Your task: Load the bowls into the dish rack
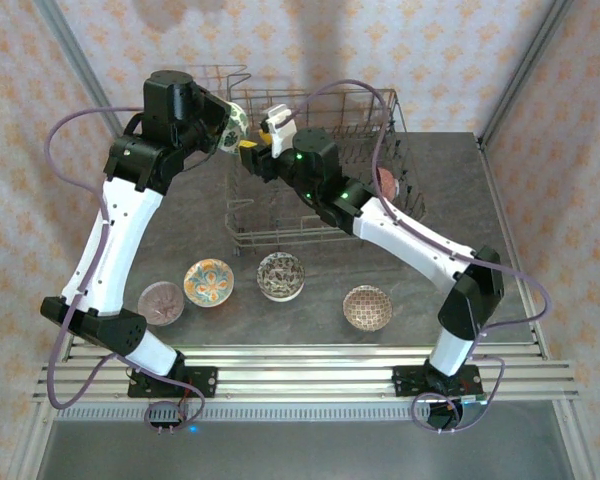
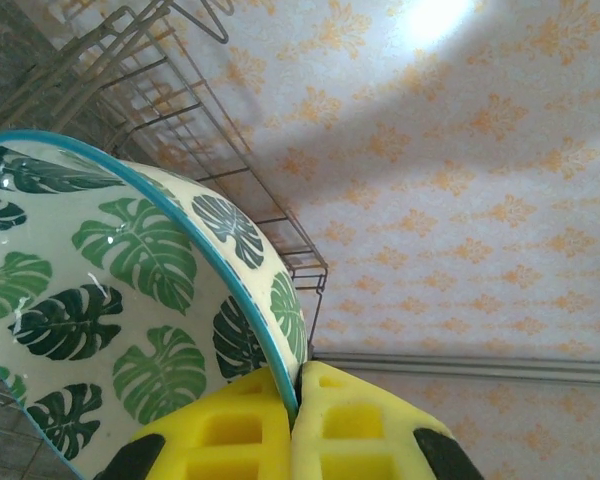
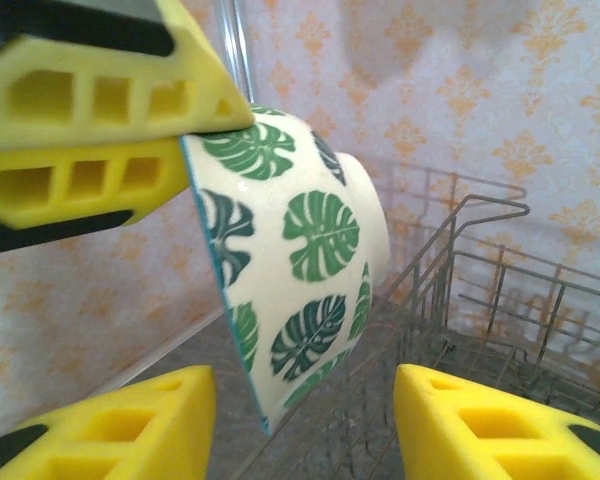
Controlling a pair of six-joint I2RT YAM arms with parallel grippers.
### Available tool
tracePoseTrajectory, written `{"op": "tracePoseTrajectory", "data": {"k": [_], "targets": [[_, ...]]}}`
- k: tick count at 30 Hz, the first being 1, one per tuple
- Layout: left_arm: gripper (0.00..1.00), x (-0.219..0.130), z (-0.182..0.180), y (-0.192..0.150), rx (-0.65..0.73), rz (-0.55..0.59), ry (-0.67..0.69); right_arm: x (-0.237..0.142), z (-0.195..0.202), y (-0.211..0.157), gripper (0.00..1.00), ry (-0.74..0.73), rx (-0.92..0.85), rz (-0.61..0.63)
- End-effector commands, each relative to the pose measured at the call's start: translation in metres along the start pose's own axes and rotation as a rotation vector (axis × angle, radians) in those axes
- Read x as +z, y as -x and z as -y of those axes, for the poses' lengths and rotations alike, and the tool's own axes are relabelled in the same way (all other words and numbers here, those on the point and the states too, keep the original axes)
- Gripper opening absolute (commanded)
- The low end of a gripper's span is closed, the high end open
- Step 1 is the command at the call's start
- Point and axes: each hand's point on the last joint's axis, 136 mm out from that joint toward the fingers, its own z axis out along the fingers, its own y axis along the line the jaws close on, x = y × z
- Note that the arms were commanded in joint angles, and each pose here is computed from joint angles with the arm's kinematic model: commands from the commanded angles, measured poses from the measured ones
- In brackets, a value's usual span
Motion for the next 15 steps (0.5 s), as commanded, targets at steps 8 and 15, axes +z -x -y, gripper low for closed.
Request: {"op": "tracePoseTrajectory", "data": {"k": [8, 15], "targets": [[0.00, -0.008, 0.028, 0.005, -0.023, 0.045, -0.084, 0.016, 0.011, 0.014, 0.41, -0.095, 0.046, 0.123], [0.00, 0.000, 0.019, 0.000, -0.045, 0.033, -0.054, 0.015, 0.021, 0.019, 0.26, -0.157, 0.082, 0.200]]}}
